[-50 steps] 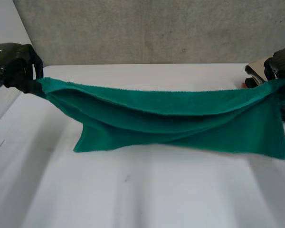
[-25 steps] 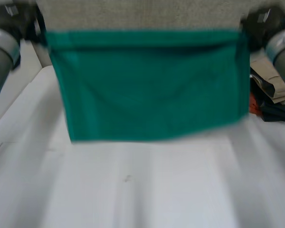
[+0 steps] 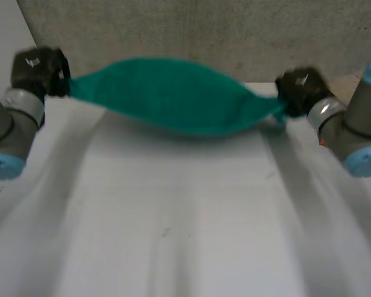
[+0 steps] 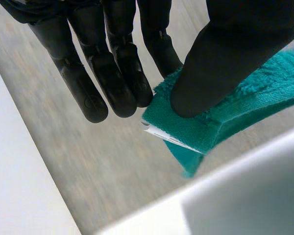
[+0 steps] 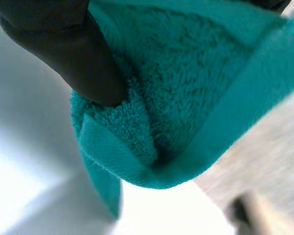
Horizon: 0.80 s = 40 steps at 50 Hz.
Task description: Fold the laundry.
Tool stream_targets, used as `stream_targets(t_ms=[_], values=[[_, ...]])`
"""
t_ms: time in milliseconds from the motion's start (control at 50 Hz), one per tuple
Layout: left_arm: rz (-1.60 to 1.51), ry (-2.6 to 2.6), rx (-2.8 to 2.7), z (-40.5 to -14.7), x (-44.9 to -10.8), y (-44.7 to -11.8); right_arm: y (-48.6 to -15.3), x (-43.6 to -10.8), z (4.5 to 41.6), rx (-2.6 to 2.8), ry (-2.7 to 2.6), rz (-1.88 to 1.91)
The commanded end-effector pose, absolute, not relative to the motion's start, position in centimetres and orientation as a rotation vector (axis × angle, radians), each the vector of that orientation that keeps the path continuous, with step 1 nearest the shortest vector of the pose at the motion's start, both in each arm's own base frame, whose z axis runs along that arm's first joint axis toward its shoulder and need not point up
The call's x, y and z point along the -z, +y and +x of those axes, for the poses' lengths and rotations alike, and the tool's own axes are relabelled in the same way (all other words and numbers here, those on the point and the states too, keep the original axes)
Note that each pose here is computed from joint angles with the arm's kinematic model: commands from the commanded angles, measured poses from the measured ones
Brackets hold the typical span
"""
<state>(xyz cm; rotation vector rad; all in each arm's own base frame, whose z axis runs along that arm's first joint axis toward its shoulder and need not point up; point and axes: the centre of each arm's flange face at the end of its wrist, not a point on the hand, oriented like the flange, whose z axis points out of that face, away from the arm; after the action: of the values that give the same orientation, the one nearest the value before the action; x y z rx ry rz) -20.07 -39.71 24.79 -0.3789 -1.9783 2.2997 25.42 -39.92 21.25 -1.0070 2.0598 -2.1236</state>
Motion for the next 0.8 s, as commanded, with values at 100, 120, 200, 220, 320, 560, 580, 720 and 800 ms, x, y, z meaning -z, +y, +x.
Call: stream_targets(t_ms=[100,120,200,220,320,560,580,720,800], values=[[-0.426,-2.108,-2.191,-19.7,-19.7,-36.7,-36.4,-13.8,24.5,1.722,2.336,-1.034],[-0.428,-2.107,-2.19,-19.7,-19.7,-36.6,-36.4,-13.9,24.3,1.715,2.341,-1.019],[-0.435,-2.095,-2.193,-19.6,-20.2,-36.2,-36.3,-13.9,23.9,1.685,2.364,-0.963],[-0.436,-2.092,-2.193,-19.6,-20.3,-36.1,-36.3,-13.9,23.8,1.683,2.366,-0.958],[-0.438,-2.085,-2.199,-19.4,-20.7,-35.7,-36.4,-14.4,23.3,1.691,2.374,-0.937],[-0.417,-2.107,-2.188,-18.4,-21.0,-35.2,-36.4,-15.7,22.2,1.736,2.366,-0.923],[-0.415,-2.107,-2.187,-18.3,-21.0,-35.2,-36.3,-15.5,22.3,1.735,2.357,-0.937],[-0.398,-2.144,-2.137,-18.0,-21.2,-34.2,-35.9,-15.4,22.4,1.773,2.335,-1.039],[-0.394,-2.192,-2.085,-17.5,-22.7,-32.6,-34.9,-19.0,21.6,1.894,2.297,-1.084]])
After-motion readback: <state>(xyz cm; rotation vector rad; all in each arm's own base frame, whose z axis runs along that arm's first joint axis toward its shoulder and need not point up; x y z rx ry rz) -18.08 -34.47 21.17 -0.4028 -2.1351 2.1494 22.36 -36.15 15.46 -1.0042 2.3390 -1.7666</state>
